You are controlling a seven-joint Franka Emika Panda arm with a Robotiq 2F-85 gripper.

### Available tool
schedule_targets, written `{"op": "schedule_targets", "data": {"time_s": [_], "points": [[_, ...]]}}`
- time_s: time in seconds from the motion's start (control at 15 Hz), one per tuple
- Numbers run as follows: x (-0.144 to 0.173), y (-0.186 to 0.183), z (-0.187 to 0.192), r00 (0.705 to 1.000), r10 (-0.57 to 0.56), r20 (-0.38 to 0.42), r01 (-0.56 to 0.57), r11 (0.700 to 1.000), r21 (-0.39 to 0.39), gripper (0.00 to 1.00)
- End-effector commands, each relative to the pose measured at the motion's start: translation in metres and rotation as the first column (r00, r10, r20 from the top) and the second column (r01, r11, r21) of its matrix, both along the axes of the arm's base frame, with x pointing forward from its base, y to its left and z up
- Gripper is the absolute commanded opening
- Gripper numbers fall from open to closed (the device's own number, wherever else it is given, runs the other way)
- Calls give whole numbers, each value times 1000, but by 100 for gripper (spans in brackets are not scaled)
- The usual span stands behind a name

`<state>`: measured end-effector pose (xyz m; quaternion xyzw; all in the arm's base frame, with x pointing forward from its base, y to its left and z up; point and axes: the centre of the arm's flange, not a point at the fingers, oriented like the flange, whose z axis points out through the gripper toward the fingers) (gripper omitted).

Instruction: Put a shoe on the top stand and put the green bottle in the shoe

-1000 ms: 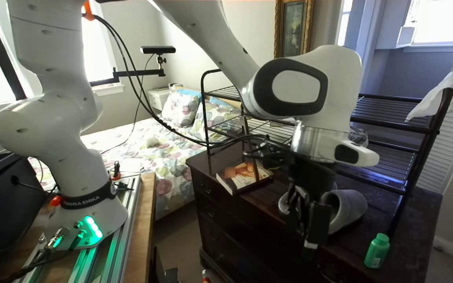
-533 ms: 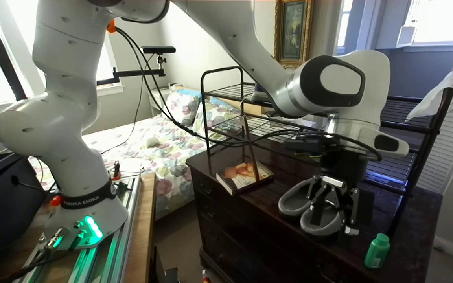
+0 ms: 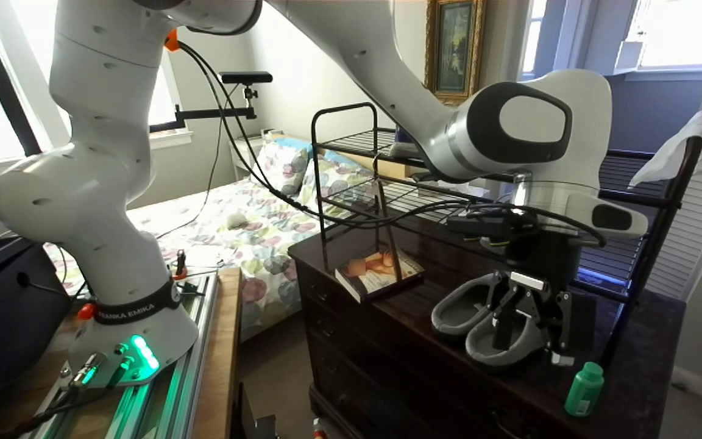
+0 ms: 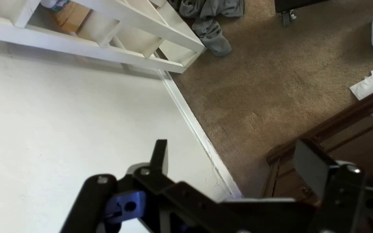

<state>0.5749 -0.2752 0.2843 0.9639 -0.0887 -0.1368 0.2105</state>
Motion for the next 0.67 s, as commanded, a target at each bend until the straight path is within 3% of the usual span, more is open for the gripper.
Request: {"op": "schedule_targets", "data": {"time_s": [0.0,0.27,0.4,0.47,0.6], "points": [[22,-12,1,996,74,56,-74,997,5,100],[44,-17,2,980,171,105,-171,985,-12,100],[61,-20,-2,983,137,123,-138,990,4,100],[36,-9,5,984,142,110,-141,990,-15,100],[44,-11,0,983,139,117,-139,990,-14,100]]}}
